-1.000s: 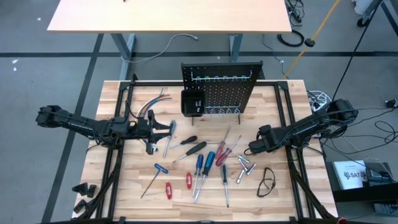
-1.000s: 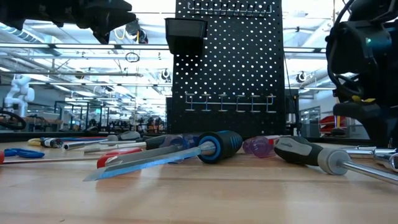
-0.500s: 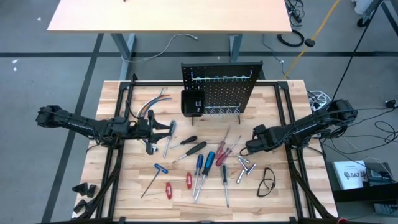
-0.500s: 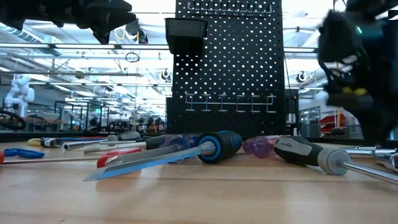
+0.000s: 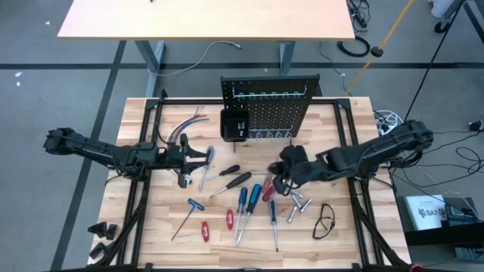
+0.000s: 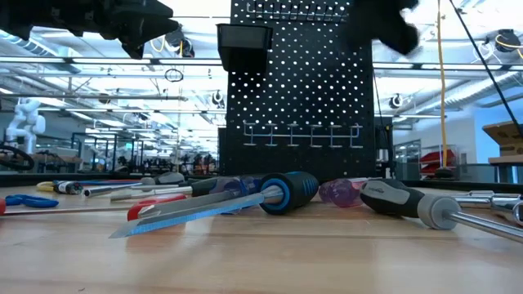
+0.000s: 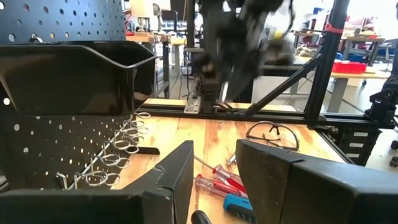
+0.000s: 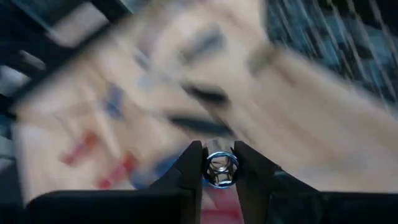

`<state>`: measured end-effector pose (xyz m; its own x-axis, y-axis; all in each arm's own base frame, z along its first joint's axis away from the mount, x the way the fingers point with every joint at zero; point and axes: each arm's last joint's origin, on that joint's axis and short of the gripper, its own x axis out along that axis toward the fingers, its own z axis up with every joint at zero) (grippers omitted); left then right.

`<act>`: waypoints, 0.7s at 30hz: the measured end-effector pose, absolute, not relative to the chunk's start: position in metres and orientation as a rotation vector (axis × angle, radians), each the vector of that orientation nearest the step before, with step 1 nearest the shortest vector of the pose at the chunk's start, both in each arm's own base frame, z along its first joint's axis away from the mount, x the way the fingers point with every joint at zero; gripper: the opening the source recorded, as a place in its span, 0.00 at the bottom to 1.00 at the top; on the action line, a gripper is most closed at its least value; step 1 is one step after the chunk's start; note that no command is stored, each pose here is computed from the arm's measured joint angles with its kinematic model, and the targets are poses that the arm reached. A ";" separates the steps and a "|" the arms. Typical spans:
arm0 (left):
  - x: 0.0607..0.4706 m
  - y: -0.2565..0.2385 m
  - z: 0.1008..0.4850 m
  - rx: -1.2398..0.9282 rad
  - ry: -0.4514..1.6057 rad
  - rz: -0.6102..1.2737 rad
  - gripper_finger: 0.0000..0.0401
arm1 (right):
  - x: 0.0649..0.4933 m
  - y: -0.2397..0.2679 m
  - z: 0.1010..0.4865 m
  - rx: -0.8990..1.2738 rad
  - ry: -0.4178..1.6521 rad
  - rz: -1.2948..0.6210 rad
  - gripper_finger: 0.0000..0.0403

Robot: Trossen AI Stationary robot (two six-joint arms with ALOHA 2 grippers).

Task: Hang tools onto peg board
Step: Put the socket in the black bin on the peg board

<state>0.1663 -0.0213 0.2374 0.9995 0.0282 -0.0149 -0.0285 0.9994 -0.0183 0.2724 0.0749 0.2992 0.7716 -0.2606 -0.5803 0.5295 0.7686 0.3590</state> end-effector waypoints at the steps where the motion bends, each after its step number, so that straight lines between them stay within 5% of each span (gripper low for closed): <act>1: 0.166 -0.021 0.237 -0.018 0.015 0.028 0.32 | 0.276 0.077 0.310 0.517 0.479 -0.426 0.14; 10: 0.166 -0.021 0.237 -0.019 0.014 0.035 0.32 | 0.308 0.085 0.366 0.345 0.200 -0.298 0.14; 21: 0.167 -0.018 0.246 -0.188 0.005 0.150 0.32 | 0.352 0.076 0.370 0.240 0.193 -0.364 0.14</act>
<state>0.1672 -0.0179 0.2458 0.9888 0.1480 -0.0185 -0.1488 0.9713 -0.1855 0.3519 0.0758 0.3700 0.9168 -0.3274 -0.2286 0.3729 0.9068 0.1968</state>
